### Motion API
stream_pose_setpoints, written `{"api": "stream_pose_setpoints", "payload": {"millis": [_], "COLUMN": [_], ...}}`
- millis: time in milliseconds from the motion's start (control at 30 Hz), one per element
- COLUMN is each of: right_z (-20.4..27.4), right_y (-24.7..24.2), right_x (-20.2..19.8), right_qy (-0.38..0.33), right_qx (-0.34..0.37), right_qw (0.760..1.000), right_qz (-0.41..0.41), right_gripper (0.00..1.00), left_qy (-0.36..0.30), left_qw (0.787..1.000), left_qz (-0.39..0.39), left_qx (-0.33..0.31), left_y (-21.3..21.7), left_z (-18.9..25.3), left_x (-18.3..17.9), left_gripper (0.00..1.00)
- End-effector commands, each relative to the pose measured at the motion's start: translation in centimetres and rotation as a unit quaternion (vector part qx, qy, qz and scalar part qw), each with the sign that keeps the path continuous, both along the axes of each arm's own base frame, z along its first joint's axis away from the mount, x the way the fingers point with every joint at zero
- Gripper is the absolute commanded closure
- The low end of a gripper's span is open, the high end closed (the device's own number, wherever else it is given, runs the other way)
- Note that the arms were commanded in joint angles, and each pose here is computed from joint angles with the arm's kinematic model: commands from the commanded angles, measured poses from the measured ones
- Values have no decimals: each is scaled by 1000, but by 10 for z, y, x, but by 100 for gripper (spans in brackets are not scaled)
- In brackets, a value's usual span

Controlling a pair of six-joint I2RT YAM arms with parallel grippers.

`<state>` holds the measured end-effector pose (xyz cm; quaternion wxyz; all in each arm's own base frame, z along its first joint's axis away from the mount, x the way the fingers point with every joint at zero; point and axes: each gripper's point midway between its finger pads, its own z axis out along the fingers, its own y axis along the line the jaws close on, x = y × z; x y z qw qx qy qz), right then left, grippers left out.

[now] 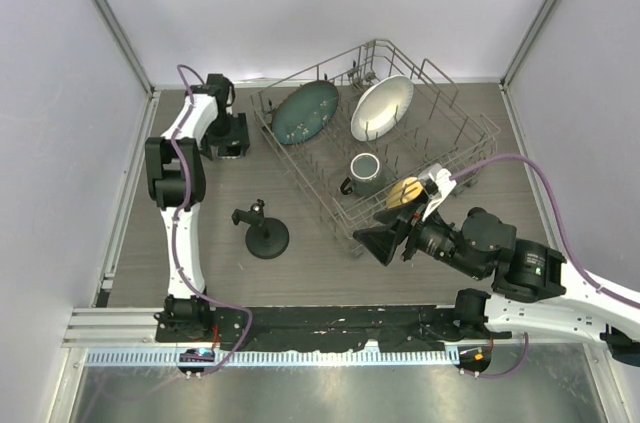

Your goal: Place the phone on the phone stand

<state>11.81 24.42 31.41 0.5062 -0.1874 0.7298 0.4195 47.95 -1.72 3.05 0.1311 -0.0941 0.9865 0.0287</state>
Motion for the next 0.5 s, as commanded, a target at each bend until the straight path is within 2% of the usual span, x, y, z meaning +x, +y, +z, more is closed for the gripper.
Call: {"api": "stream_pose_setpoints", "payload": {"millis": [0,467], "right_z": [23,24], "right_y": [1,6], "right_x": [-1,0], "right_qy": [-6,0], "right_qx": [35,43], "right_qw": [999,999], "right_qz": [0,1], "right_gripper": [25,26], "left_qy": [-27,-2], "left_qw": [1000,999], "left_qz": [-13,-32], "left_qx": [5,20], "left_y": [-1,-7], "left_z": [20,-5], "left_x": [10,21], "left_gripper": [0,3]}}
